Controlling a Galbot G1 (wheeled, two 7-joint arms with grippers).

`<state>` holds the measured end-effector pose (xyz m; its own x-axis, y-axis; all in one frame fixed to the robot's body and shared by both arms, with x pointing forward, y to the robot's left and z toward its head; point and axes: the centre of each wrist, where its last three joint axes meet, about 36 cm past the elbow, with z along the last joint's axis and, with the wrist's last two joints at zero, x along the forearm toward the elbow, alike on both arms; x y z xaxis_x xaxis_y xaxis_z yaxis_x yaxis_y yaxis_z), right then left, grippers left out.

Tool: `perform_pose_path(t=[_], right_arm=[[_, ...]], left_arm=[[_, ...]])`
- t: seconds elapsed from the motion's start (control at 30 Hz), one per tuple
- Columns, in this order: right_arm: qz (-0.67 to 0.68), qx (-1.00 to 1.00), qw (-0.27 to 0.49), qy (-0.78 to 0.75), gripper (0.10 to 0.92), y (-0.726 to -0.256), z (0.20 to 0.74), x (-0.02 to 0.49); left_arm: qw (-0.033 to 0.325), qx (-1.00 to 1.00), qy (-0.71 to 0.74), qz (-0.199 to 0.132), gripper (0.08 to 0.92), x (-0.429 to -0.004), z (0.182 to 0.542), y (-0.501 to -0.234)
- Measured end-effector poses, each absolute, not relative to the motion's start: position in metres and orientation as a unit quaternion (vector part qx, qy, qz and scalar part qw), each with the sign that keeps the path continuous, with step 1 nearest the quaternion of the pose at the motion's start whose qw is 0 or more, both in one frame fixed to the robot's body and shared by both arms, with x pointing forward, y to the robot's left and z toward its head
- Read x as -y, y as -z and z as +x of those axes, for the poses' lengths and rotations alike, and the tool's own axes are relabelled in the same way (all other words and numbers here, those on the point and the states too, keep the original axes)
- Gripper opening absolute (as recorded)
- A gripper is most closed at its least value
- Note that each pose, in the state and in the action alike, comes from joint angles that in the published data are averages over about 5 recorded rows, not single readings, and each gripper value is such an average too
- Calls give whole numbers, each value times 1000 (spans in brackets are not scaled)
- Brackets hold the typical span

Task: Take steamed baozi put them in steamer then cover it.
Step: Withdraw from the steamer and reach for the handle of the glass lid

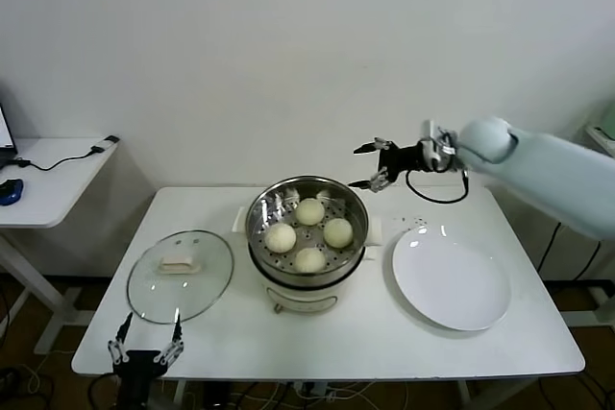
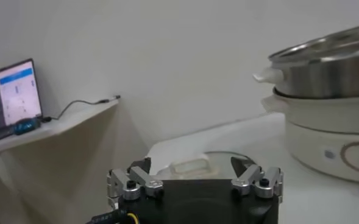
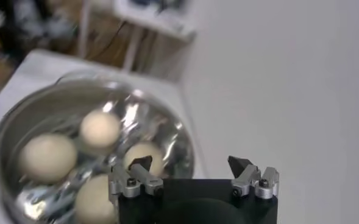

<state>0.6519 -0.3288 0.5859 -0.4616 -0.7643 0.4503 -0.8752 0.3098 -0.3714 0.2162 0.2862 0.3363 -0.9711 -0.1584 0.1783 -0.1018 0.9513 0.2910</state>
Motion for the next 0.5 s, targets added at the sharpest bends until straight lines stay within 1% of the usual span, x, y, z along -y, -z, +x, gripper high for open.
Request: perform_pose_path(t=[0.27, 0.5], right_arm=[[426, 886, 26, -183, 823, -530, 599, 360], [356, 928, -4, -106, 823, -485, 553, 370]], left_arm=[[88, 979, 174, 65, 823, -287, 226, -350], [74, 959, 268, 59, 823, -294, 231, -363]])
